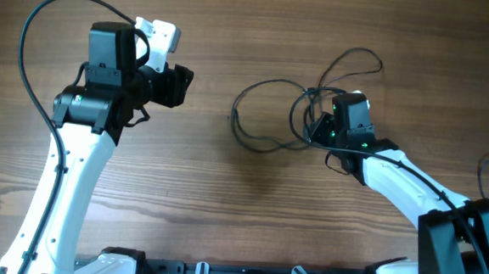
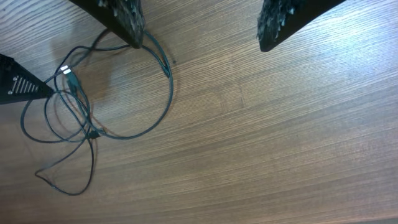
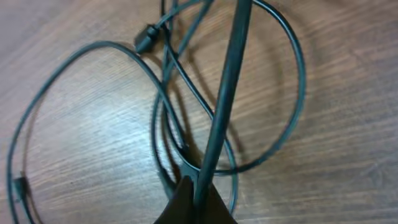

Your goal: Untangle cables

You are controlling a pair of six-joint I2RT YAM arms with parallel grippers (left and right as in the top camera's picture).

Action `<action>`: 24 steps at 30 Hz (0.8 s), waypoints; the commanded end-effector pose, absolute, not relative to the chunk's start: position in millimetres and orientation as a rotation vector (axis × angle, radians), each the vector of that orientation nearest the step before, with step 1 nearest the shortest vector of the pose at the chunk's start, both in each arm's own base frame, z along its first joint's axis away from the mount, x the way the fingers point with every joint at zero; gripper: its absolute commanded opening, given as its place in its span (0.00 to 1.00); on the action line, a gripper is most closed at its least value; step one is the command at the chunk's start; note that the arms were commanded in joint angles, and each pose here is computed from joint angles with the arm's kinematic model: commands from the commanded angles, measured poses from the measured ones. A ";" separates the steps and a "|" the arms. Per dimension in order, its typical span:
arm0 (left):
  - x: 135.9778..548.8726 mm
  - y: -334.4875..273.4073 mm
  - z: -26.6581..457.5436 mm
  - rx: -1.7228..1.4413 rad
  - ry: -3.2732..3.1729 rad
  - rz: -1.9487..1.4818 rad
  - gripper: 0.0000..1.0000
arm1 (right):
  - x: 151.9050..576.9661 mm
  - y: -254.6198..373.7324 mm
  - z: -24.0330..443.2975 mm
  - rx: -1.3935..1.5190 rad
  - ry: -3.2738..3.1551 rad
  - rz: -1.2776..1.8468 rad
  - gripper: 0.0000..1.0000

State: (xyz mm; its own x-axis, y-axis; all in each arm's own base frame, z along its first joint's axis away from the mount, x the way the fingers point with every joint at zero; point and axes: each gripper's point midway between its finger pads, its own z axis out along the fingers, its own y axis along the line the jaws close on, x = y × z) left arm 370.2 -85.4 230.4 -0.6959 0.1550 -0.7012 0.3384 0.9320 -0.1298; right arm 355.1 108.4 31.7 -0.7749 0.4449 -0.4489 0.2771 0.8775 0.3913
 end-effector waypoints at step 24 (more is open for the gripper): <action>369.0 -90.7 220.6 0.361 2.381 -0.374 0.65 | 308.7 32.7 272.2 0.234 2.331 -0.094 0.04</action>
State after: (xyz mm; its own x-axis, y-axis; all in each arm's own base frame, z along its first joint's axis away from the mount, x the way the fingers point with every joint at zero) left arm 367.1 -85.8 224.6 -0.7151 0.1570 -0.6812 0.3375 0.9309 -0.1396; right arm 297.9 59.9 282.5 -0.6804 0.0825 -0.7282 0.0226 0.9955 0.0917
